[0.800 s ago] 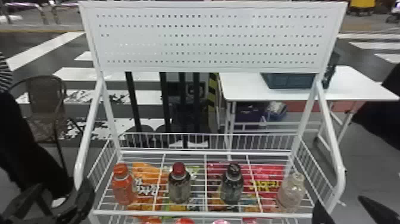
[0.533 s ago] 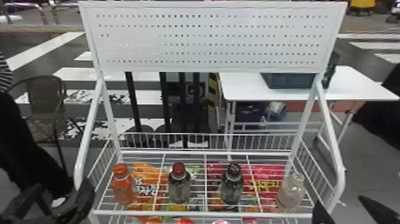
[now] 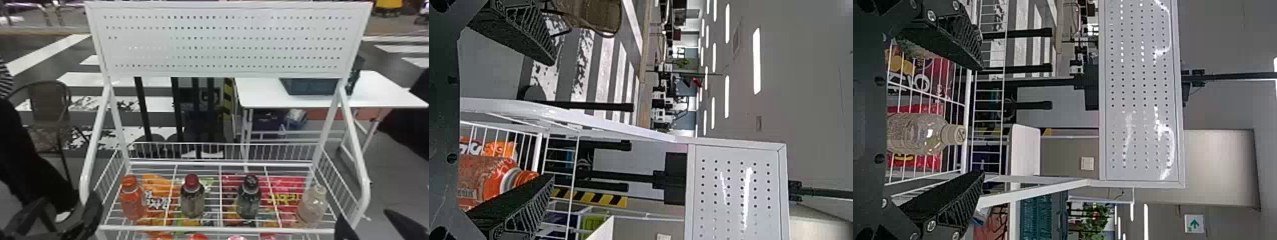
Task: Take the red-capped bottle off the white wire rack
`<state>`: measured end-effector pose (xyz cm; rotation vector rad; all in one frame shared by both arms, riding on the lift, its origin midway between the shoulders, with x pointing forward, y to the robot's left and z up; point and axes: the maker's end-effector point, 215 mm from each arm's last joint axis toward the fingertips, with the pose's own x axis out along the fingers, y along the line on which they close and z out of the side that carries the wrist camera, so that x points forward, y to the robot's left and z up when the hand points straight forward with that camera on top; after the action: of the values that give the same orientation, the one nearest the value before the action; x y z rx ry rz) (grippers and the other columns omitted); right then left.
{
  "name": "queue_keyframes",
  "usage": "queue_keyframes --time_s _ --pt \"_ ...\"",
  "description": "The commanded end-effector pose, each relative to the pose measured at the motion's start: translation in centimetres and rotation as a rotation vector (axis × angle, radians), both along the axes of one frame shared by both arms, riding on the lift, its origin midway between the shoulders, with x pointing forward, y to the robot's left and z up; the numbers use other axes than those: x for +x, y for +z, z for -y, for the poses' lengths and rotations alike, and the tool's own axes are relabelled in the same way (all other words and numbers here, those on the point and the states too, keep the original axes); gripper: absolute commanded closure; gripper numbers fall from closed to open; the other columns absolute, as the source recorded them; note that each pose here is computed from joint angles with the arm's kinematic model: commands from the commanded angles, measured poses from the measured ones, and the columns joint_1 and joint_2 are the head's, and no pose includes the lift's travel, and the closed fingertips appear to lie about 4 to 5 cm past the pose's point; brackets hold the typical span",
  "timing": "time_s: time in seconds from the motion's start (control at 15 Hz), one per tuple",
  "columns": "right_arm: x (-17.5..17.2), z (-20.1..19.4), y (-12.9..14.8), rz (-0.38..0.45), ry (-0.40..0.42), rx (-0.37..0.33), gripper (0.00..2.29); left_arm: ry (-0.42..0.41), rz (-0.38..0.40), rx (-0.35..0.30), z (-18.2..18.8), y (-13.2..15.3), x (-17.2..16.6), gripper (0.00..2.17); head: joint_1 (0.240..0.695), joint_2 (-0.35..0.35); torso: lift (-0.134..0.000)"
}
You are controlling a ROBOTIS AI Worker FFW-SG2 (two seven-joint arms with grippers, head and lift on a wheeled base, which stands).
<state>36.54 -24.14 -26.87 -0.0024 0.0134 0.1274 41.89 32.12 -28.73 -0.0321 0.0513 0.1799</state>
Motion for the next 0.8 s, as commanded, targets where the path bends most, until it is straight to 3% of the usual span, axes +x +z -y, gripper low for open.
queue_keyframes --time_s 0.0,0.47,0.73 --pt "0.1 0.0 -0.1 0.0 -0.001 0.0 0.15 -0.006 -0.014 -0.015 0.8 -1.3 -0.4 0.09 0.499 0.0 0.0" --pt "0.3 0.2 -0.6 -0.008 -0.005 -0.001 0.15 -0.151 -0.026 -0.054 11.3 -8.1 -2.2 0.09 0.499 0.0 0.0" --pt "0.4 0.3 -0.7 -0.008 -0.005 -0.002 0.15 -0.22 -0.033 -0.059 16.9 -10.4 -1.9 0.08 0.499 0.0 0.0"
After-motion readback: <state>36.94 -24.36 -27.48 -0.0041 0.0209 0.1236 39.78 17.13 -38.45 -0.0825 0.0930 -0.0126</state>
